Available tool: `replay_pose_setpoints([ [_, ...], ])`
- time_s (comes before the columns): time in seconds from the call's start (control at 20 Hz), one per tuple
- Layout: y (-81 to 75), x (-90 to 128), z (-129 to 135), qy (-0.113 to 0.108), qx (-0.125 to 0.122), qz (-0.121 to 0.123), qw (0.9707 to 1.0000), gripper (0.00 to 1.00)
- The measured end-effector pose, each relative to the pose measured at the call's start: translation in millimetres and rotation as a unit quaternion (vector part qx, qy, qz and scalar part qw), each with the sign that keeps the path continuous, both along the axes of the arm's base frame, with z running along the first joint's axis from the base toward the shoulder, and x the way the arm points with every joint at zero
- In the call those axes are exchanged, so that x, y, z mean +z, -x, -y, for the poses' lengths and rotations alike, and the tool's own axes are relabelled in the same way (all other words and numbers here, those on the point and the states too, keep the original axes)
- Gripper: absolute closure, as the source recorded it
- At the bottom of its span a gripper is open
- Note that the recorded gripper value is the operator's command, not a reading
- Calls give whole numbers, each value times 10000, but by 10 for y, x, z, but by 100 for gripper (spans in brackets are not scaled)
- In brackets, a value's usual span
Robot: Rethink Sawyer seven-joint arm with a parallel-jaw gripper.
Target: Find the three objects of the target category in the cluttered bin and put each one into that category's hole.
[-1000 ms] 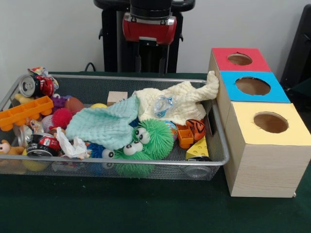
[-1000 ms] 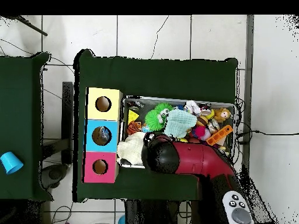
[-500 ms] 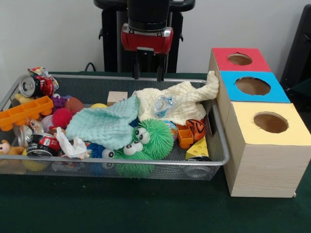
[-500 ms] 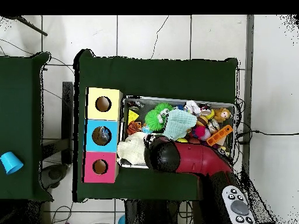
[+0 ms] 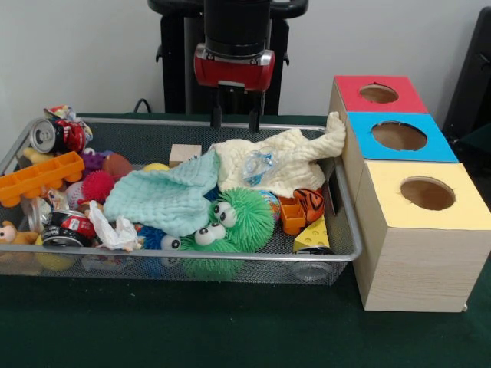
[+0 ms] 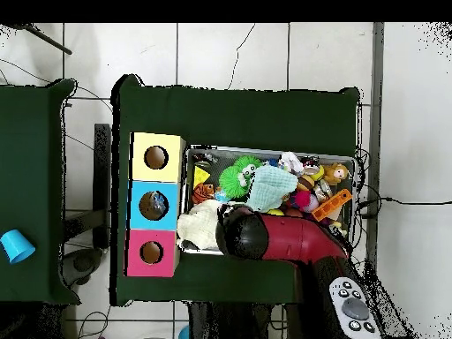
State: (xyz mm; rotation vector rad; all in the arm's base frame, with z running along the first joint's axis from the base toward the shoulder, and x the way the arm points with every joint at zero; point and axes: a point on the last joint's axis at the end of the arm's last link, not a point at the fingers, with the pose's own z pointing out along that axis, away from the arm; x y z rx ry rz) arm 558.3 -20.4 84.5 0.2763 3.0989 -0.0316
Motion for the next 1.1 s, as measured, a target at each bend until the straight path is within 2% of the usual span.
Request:
replay_pose_setpoints([
  [0.55,10,9,-146,97,146,-8,9998,0],
  [1.1,23,-39,-139,129,144,-42,9998,0],
])
